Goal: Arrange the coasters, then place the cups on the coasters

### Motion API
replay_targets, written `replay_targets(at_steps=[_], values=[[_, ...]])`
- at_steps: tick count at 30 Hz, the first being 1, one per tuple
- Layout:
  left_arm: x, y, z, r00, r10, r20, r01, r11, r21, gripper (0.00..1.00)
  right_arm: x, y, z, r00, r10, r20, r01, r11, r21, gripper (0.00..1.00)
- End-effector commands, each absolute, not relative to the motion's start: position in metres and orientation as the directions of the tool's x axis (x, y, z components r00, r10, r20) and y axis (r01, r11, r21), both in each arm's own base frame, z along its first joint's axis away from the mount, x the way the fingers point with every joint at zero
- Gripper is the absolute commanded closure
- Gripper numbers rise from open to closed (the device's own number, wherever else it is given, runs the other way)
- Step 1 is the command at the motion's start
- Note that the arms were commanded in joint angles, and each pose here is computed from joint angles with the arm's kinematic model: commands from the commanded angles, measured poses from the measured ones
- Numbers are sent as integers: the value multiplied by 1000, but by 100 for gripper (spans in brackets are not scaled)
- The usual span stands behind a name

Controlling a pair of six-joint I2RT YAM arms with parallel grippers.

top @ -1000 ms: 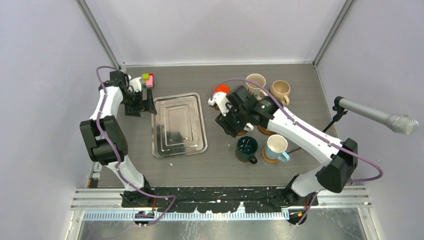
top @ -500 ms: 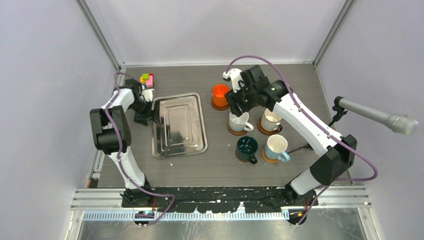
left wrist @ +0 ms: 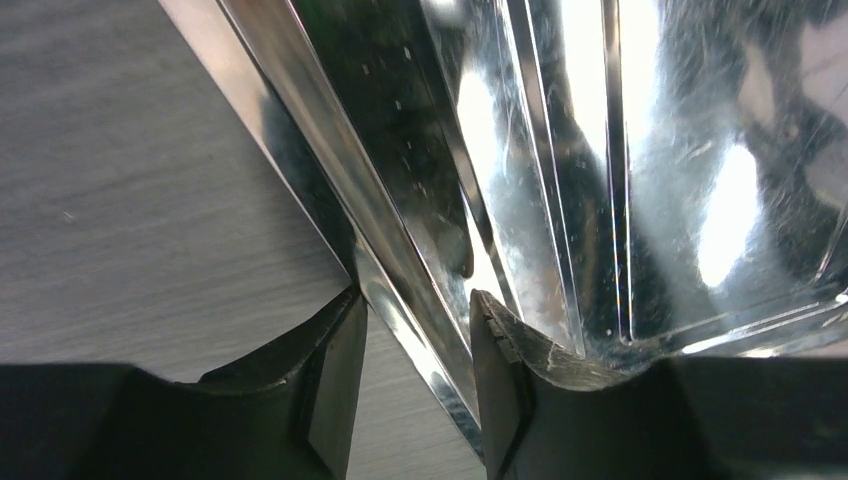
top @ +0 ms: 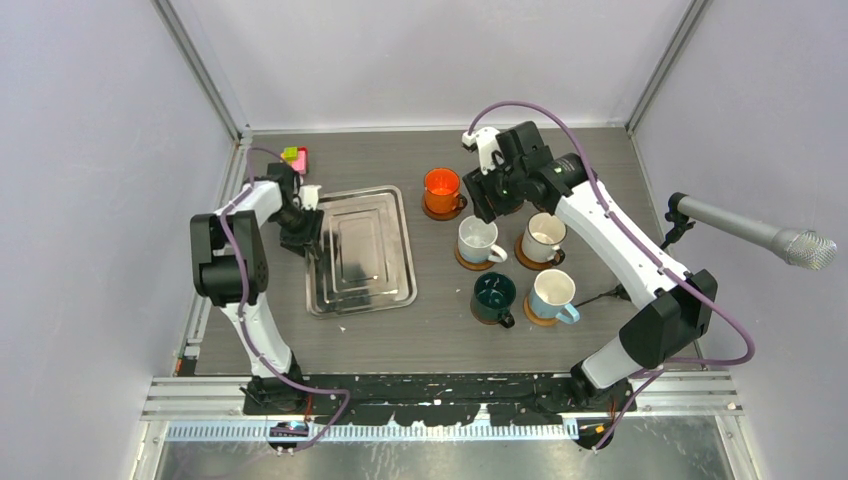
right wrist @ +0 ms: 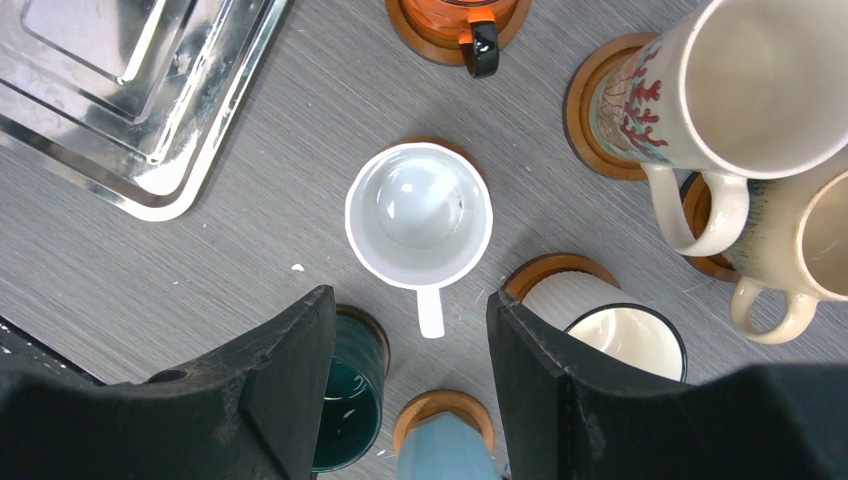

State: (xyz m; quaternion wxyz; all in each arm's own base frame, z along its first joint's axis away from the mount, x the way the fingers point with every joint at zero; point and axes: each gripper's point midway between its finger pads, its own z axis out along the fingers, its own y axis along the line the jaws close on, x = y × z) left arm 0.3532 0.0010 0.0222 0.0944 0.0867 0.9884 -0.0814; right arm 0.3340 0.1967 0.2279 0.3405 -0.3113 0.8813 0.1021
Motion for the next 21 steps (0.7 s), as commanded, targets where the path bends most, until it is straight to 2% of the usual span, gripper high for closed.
replay_targets(at_steps=[1, 5, 21], values=[[330, -3, 26, -968, 174, -179, 203, 966, -157, 57, 344, 193, 252, -525, -444, -726, -600, 798, -55, 38], [321, -11, 29, -974, 147, -174, 180, 965, -191, 59, 346, 192, 252, -526, -438, -729, -594, 803, -54, 38], [290, -11, 32, -949, 274, -156, 297, 943, -151, 66, 346, 183, 254, -523, -431, -736, -581, 812, -63, 38]])
